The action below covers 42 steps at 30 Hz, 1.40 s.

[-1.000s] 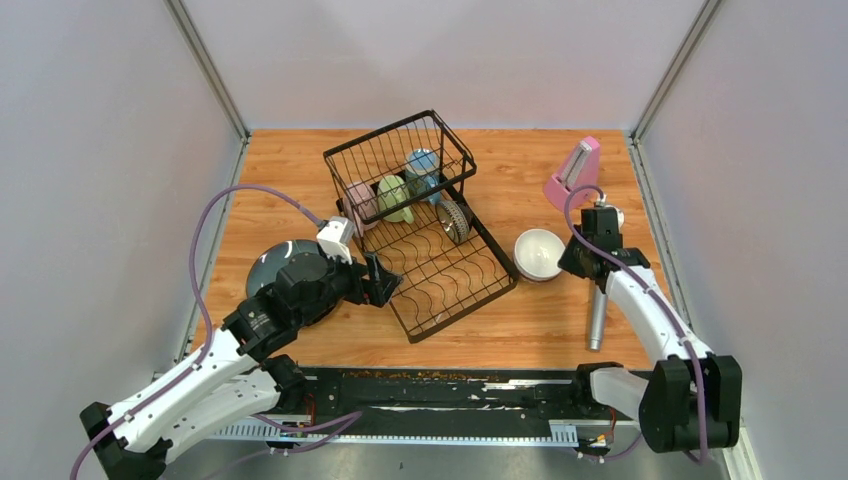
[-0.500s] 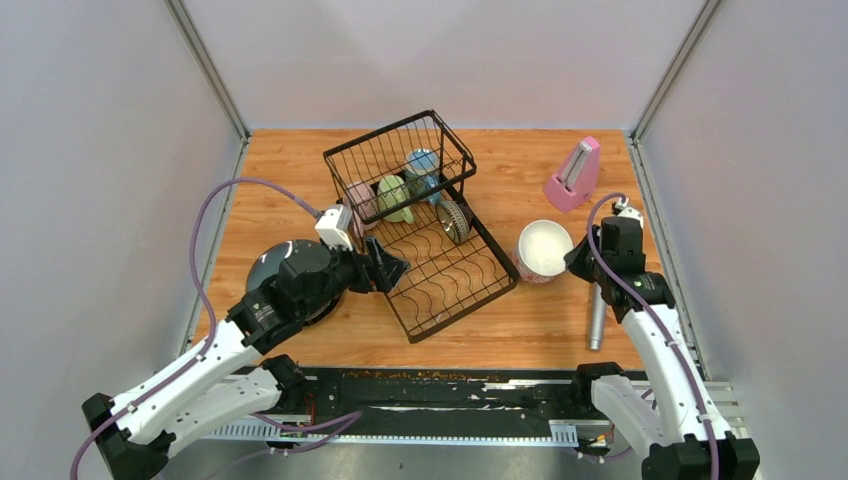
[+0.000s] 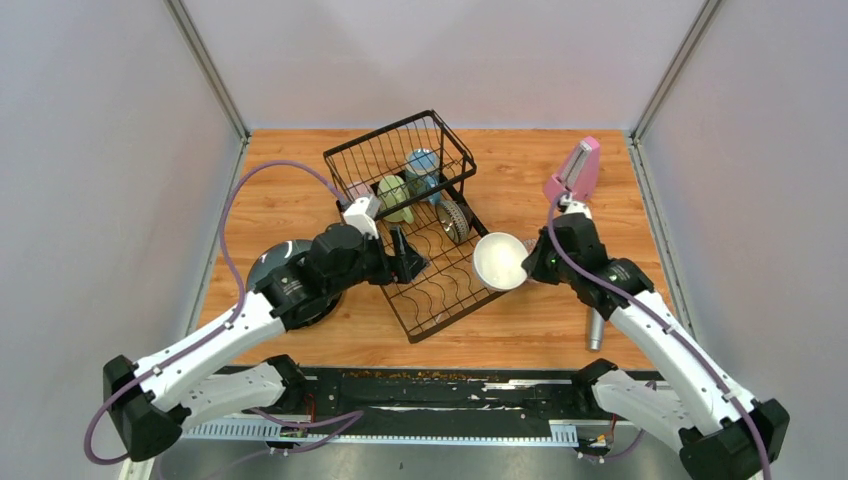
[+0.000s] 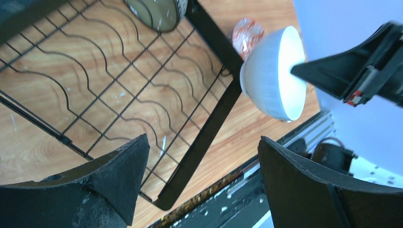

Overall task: Load the mixed dishes into the dish rack
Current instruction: Pick up the bowl from the center of the board.

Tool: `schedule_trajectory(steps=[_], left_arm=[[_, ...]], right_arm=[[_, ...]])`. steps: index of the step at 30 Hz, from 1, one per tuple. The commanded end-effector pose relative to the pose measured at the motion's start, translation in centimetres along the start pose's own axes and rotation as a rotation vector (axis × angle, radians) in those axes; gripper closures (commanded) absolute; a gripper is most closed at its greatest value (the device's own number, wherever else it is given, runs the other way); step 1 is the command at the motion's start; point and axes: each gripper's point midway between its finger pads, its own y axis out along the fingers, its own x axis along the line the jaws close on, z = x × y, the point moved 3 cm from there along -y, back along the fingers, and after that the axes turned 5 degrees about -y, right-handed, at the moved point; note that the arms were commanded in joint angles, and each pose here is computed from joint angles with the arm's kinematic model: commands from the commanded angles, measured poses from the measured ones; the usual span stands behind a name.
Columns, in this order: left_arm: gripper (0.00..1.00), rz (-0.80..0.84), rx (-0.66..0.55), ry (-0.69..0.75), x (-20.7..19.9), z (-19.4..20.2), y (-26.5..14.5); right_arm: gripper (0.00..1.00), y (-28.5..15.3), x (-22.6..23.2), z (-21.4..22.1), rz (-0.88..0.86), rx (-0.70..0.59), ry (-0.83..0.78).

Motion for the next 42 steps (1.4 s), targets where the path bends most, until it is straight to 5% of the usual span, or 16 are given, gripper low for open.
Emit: schedule_trajectory(steps=[1,17,28,37,42], left_arm=[[0.09,-0.012,0.071,0.075,-0.9,1.1,0.1],[0.26,-0.119,0.24,0.187,-1.2,5.2,4.3],[0.37,-0.174,0.229,0.195,-0.7,5.5,7.0],[0.87,-0.144,0.22,0.172,-0.5,6.1,7.5],[1.0,-0.132,0.229,0.191,-0.4,6.3,7.4]], right_arm=[[1.0,-0.7,4.0,-2.4,-0.016,-0.108,-0.026],[1.0,0.1,9.8,0.0,-0.019,-0.08,-0.171],[1.0,-0.1,10.8,0.7,0.001,-0.108,-0.233],[1.0,0.1,11.3,1.2,0.007,-0.122,-0.251],[1.0,0.2,12.0,1.6,-0.031,-0.104,-0.261]])
